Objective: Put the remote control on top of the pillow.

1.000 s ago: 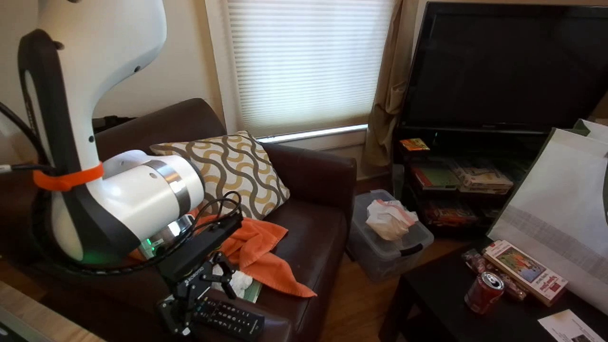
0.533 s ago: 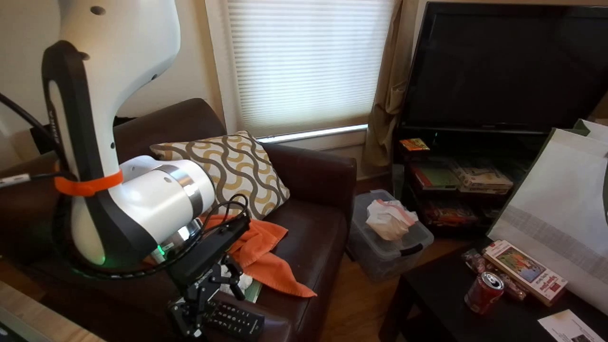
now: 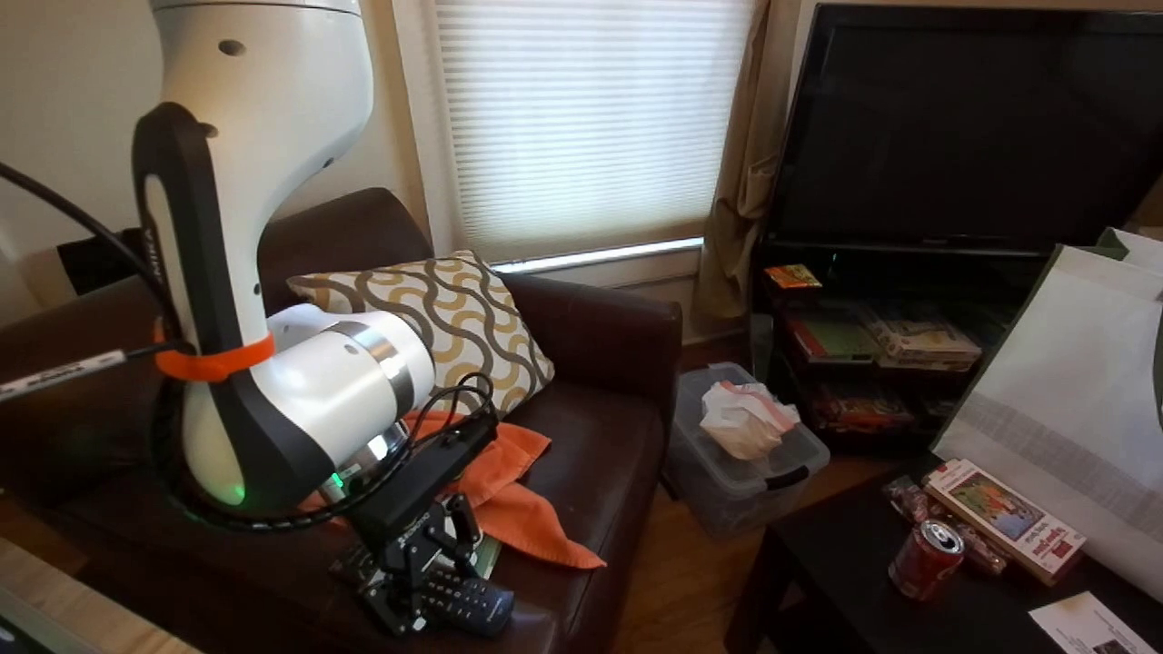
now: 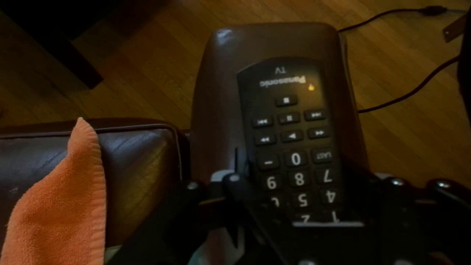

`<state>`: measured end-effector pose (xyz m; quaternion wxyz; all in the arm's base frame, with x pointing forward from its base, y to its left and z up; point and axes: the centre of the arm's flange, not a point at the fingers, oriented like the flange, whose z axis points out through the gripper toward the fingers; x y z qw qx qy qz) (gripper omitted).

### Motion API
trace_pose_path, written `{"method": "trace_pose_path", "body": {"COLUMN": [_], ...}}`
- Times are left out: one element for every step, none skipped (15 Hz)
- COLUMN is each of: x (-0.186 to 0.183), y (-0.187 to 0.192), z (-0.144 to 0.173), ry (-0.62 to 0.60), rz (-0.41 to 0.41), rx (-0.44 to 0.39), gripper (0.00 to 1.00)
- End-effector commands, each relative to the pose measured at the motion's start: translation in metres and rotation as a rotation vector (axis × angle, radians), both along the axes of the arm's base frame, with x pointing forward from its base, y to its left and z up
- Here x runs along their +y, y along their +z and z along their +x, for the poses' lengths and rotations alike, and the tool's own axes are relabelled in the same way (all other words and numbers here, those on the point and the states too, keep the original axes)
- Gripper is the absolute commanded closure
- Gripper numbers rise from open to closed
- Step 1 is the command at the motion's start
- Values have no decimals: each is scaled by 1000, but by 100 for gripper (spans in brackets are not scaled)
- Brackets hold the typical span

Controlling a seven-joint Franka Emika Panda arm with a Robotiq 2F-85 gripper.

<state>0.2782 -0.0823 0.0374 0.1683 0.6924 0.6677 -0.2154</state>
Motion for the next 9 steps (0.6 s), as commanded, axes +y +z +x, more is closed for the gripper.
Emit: {"method": "trace_pose_path", "body": {"x": [-8,-10,-14,-22,-29,-37,-49,-59,-71], "y": [1,11,18,30,41,52,64,75,86], "z": [-3,-6,-8,-7,-4,-1,6,12,23], "ry": [13,7,-5,-20,-38,-69,-96,-122,-155], "rz": [24,31,44,74,96,120,157,182,203], "rx": [4,-10,-21,-35,-51,-71,-87,-99,-107], "gripper": [69,69,69,69,69,69,69,69,69]}}
